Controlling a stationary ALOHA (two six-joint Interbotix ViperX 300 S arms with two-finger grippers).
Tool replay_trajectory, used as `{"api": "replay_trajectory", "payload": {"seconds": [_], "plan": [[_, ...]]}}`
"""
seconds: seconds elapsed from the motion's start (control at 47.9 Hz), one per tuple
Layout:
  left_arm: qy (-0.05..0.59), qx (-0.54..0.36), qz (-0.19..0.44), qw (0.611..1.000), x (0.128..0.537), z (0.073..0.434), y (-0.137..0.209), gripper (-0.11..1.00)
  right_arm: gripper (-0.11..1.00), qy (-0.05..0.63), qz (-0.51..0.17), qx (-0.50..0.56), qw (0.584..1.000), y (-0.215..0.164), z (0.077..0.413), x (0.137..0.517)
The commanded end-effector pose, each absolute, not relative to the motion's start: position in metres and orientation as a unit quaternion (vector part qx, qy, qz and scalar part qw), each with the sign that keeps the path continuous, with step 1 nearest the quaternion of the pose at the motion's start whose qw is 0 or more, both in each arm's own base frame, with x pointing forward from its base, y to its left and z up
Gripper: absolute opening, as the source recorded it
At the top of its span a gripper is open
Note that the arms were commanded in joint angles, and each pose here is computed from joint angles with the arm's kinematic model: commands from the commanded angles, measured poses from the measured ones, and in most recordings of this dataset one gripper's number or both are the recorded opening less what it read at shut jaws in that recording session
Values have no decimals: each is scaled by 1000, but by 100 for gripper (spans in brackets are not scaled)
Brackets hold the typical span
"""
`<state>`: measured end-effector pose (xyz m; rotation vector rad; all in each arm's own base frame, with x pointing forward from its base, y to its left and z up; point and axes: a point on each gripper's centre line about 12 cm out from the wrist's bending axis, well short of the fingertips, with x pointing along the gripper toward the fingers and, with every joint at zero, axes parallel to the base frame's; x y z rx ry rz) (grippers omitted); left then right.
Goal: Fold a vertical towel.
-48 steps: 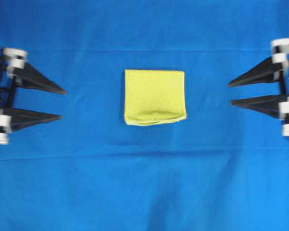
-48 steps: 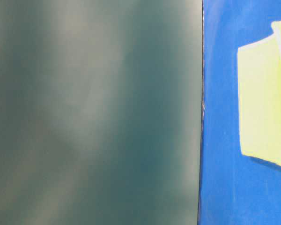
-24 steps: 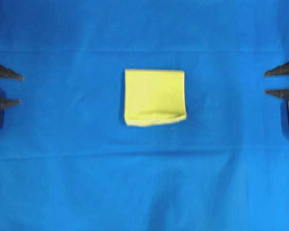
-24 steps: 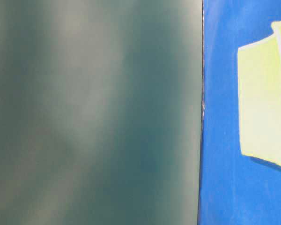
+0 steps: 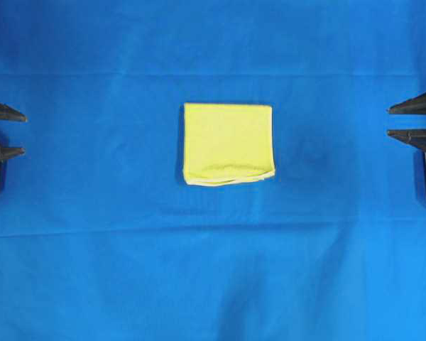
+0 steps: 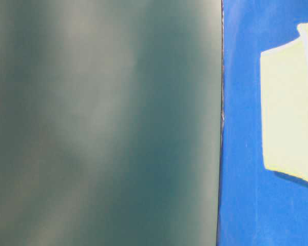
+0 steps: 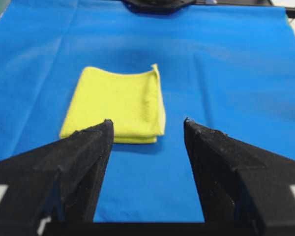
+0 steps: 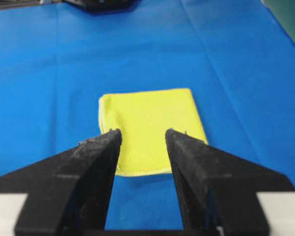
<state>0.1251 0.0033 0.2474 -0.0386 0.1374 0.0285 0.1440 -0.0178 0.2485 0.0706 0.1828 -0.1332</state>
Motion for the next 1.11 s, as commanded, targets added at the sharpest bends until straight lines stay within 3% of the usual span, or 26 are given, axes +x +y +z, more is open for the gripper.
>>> {"api": "replay_trajectory", "payload": {"seconds": [0.0, 1.086], "plan": [[66, -19, 16, 997, 126, 251, 4, 56, 49, 83, -66, 38, 994, -18, 254, 145], [71, -21, 16, 997, 126, 248, 4, 56, 49, 94, -66, 41, 993, -18, 249, 147]]}}
